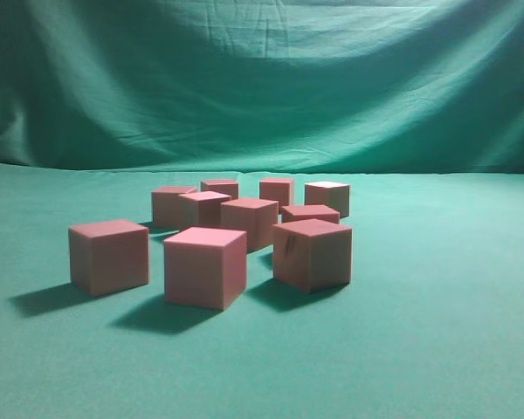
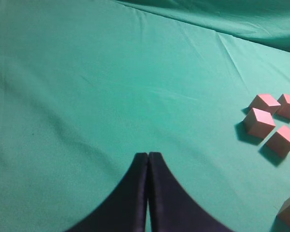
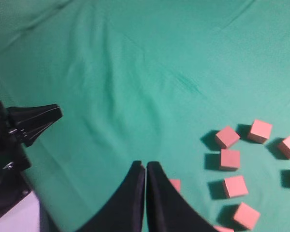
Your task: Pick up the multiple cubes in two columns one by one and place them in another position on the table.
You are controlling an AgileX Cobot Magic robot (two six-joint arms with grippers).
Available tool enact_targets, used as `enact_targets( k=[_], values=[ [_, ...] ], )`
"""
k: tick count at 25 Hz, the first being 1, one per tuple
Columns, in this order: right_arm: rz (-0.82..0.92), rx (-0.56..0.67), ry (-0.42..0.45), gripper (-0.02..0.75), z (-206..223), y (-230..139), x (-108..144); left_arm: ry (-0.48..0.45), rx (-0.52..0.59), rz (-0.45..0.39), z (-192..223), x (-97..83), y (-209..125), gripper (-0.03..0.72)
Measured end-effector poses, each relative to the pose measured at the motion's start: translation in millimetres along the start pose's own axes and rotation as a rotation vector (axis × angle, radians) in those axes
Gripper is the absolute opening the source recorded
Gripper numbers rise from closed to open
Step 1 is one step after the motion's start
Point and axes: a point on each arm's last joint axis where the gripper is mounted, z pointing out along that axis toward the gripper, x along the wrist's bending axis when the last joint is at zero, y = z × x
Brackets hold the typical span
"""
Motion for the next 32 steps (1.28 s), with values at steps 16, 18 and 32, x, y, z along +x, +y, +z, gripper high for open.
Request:
enact_targets(
  k=[16,18,32],
  values=[
    [-0.149,-0.137,-0.033,0.0,-152.4,-49.0,-31.2,0.0,0.0,0.0,0.0,0.0,0.0,0.0],
    [-0.175,-0.164,-0.033,0.0,-164.2,-57.1,-34.5,0.0,0.0,0.0,0.0,0.0,0.0,0.0],
    [-0.148,-0.377,-0.214,0.0,-164.2,-167.5,-72.5,0.0,0.0,0.0,0.0,0.0,0.0,0.0]
  ],
)
